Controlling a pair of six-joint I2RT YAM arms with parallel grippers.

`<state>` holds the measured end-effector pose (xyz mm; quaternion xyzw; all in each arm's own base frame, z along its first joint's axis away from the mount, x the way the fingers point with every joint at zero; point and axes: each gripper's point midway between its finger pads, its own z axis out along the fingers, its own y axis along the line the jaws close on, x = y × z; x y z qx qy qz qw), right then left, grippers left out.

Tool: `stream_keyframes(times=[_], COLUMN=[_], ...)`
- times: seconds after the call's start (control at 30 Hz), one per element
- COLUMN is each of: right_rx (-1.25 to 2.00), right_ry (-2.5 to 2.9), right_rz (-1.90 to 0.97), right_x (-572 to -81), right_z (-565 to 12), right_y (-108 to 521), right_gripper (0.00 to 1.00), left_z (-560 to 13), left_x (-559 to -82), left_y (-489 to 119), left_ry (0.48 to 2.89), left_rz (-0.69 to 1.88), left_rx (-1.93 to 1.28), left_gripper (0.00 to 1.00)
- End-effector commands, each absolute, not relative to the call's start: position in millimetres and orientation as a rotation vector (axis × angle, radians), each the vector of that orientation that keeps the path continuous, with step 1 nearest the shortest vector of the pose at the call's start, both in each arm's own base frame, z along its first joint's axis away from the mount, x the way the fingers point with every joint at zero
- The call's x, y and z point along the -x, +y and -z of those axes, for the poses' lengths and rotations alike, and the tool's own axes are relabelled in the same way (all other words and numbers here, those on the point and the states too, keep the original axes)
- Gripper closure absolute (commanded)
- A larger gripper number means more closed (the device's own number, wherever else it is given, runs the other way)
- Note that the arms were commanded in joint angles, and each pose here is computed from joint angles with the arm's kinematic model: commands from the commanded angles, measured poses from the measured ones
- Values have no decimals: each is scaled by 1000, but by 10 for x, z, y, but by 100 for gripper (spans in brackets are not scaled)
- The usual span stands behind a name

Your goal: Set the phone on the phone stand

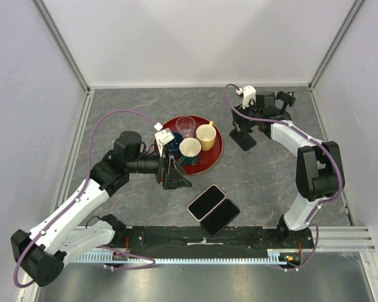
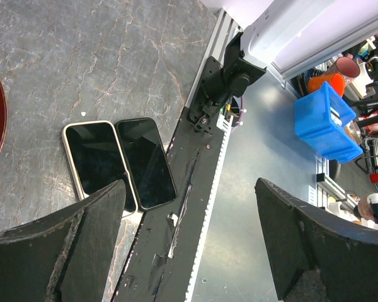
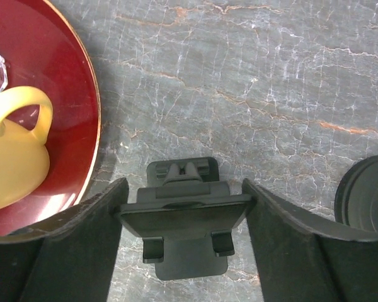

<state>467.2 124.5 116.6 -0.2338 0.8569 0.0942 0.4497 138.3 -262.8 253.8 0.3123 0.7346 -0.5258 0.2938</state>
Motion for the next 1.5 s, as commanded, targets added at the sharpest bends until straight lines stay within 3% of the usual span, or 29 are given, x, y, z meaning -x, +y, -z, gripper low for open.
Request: stream_keyframes(times=[0.0, 0.13, 0.23, 0.27, 0.43, 0.97, 1.17, 1.47], right_rx=[523, 456, 379, 346, 177, -830, -1168, -1580], right_ry=[2055, 2076, 2089, 2099, 2098, 1980, 1836, 1492], right_rz=[-226, -222, -226, -212, -95, 241, 630, 705], right_x=[-4802, -4800, -4778, -4753, -4563, -3716, -3290, -2650], right_z=[-1339, -1324, -1356, -1344, -1458, -1552, -1482, -1595], right_y=[1241, 1211, 1203, 1181, 1199, 356, -319, -1277], right_gripper=[25, 42, 61, 75, 100, 100, 100, 100], left_z=[-2728, -2738, -2727, -2716, -2662, -2617, -2634, -2623], left_x=[-1356, -1348, -1351, -1357, -1370, -1375, -1348, -1259], left_y=[-2672, -2667, -2668, -2668, -2667, -2659, -2647, -2597], left_ry=[1889, 1887, 1892, 1897, 1917, 1932, 1930, 1935], left_rz=[1434, 1435, 1435, 1433, 1427, 1427, 1435, 1445], left_rx=[-866, -864, -861, -857, -845, -817, -812, -826], left_gripper=[10, 10, 10, 10, 11, 12, 12, 12])
